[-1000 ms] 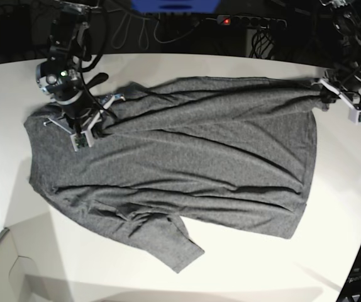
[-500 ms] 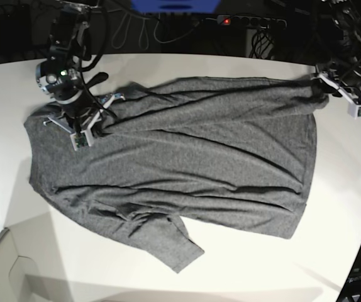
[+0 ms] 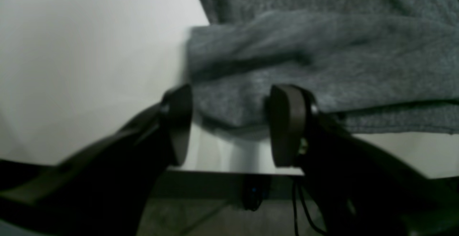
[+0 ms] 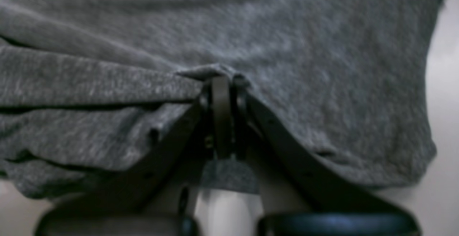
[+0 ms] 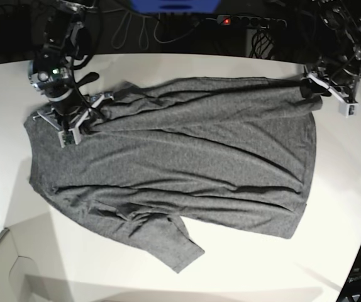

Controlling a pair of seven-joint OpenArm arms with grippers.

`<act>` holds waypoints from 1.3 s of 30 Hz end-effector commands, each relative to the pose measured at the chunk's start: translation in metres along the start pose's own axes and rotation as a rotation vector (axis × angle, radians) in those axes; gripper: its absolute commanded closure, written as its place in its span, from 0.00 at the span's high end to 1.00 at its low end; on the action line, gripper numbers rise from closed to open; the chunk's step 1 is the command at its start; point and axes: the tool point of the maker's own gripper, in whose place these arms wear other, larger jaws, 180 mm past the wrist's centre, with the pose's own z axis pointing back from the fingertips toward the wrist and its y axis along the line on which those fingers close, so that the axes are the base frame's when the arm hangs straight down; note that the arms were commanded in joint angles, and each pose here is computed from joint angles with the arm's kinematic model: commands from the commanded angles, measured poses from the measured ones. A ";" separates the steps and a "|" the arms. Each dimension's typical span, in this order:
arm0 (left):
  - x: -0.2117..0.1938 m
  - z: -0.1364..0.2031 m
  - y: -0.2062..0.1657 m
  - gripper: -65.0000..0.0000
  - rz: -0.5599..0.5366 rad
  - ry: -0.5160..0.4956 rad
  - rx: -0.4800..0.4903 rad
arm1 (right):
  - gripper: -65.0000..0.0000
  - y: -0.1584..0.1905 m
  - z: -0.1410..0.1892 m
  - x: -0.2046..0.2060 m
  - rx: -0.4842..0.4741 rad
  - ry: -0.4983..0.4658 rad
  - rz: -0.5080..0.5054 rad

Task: Layout the t-shirt on the table in an organized manner, then fold the t-shirt properly
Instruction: 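Hold the shoulder corners with both grippers and drag them toward the robot, then pull the shoulder corners apart with both grippers to widen the collar edge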

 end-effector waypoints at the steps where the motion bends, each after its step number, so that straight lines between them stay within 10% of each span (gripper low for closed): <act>1: 0.013 0.006 0.003 0.52 -0.022 -0.040 0.009 | 0.00 0.000 0.002 0.015 0.002 -0.053 0.003; 35: -0.027 -0.031 0.004 0.51 0.127 0.076 -0.054 | 0.00 0.004 0.004 0.008 0.011 -0.038 0.007; 39: -0.033 -0.034 0.003 0.33 0.137 0.090 -0.062 | 0.00 0.004 0.004 0.008 0.011 -0.038 0.007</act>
